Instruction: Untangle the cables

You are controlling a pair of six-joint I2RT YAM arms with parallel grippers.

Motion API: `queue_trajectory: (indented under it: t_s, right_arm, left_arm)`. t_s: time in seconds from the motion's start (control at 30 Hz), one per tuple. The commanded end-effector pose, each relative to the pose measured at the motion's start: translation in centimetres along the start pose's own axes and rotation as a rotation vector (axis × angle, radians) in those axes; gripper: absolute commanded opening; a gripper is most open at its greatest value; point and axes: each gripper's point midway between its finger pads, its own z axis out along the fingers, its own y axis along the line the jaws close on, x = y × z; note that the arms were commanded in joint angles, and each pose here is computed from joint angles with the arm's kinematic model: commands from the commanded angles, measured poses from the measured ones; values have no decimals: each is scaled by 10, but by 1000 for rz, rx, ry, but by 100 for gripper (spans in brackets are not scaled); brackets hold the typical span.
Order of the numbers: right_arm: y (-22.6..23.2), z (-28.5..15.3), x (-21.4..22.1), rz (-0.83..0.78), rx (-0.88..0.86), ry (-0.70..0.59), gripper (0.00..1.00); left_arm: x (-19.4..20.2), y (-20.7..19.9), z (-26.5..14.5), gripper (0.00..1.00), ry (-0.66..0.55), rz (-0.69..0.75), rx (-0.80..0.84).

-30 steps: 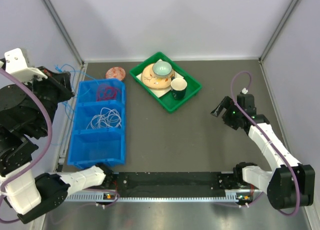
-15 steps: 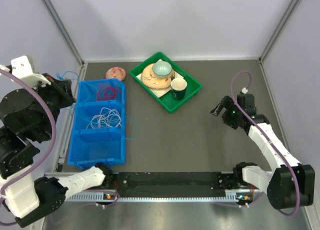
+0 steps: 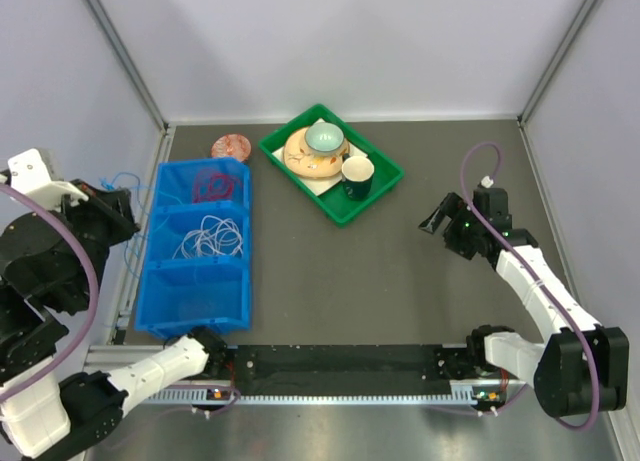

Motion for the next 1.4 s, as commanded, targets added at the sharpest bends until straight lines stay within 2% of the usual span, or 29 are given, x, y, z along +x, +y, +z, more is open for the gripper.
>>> queue_trajectory:
  t_s: [0.0, 0.43, 0.87, 1.07, 1.23, 1.37]
  right_arm:
    - [7, 0, -8, -8, -42, -31, 89]
    - [5, 1, -3, -19, -51, -15, 89]
    - [5, 8, -1, -29, -50, 2, 89]
    - [7, 11, -1, -33, -59, 11, 89]
    - [5, 14, 1, -32, -58, 21, 89]
    - [5, 15, 2, -33, -61, 24, 89]
  left_arm:
    - [10, 7, 2, 0, 6, -11, -32]
    - [41, 28, 4, 0, 15, 12, -85]
    - [58, 24, 15, 0, 50, 46, -114]
    - [97, 35, 12, 0, 172, 61, -161]
    - [116, 41, 7, 0, 234, -5, -197]
    - [141, 46, 11, 0, 297, 25, -253]
